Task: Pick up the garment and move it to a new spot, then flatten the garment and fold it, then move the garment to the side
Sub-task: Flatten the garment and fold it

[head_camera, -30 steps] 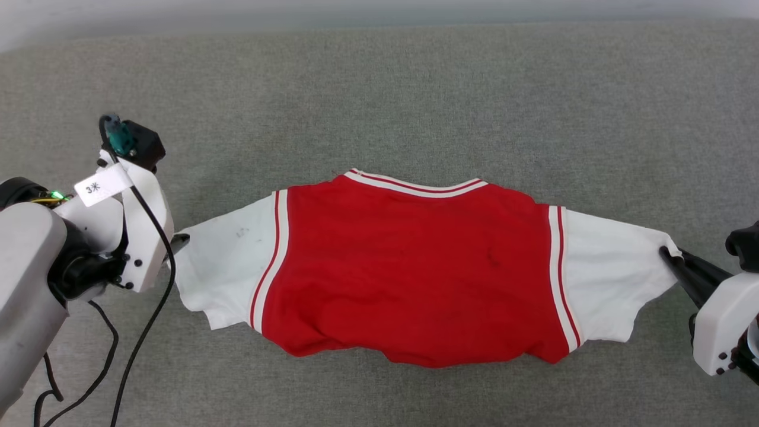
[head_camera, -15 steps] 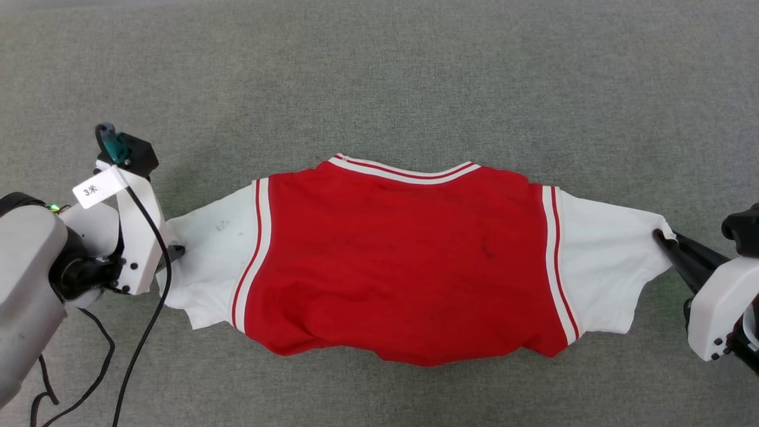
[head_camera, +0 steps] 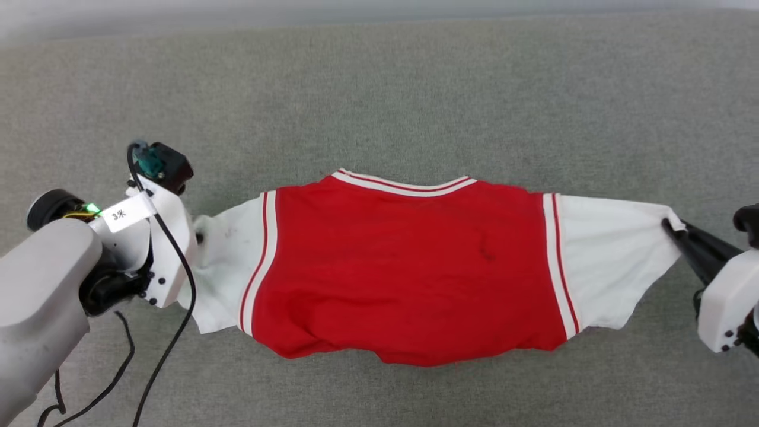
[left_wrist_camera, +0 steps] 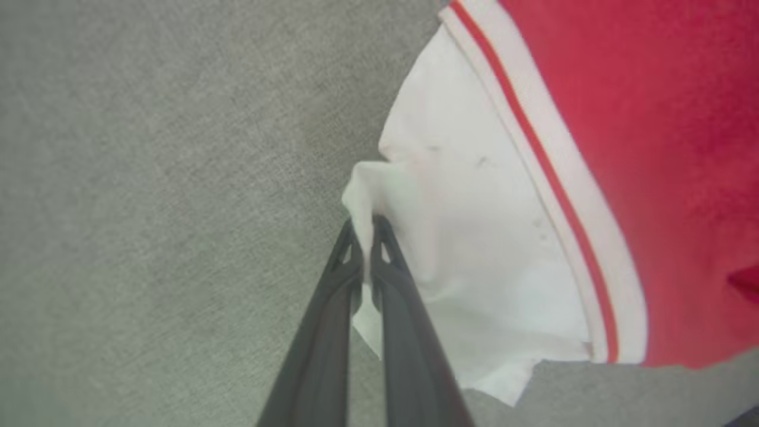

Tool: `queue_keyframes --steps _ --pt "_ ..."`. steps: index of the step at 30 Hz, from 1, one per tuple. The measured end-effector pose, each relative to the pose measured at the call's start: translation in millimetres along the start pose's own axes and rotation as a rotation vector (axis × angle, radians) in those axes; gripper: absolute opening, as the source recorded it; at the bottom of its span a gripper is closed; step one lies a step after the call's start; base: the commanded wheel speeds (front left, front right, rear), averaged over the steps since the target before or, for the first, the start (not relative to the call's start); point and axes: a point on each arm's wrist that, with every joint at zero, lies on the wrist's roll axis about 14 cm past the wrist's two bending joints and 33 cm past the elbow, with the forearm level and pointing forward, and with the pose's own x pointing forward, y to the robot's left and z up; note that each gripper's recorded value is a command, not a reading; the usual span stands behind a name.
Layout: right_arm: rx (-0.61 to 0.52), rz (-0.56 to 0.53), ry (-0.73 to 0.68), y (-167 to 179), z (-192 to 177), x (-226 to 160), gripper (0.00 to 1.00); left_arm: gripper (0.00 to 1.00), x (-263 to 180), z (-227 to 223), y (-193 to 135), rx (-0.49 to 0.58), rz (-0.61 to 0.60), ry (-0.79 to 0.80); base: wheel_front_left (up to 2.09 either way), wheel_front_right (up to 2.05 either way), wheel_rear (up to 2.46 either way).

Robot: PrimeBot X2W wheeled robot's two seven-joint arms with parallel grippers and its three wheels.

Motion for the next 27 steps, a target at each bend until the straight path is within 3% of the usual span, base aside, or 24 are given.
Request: queue_keyframes --steps 14,27 --pt "-0.081 -0.047 -0.259 -14.9 85.6 -39.9 0.00 0.00 -127.7 89.9 8.7 0.177 0.147 -0.580 0.00 0.00 0.00" --pt "-0.213 -0.062 -0.516 -14.6 195.3 -70.3 0.00 0.00 -245.8 171.5 0.7 0.289 0.292 -1.004 0.00 0.00 0.00"
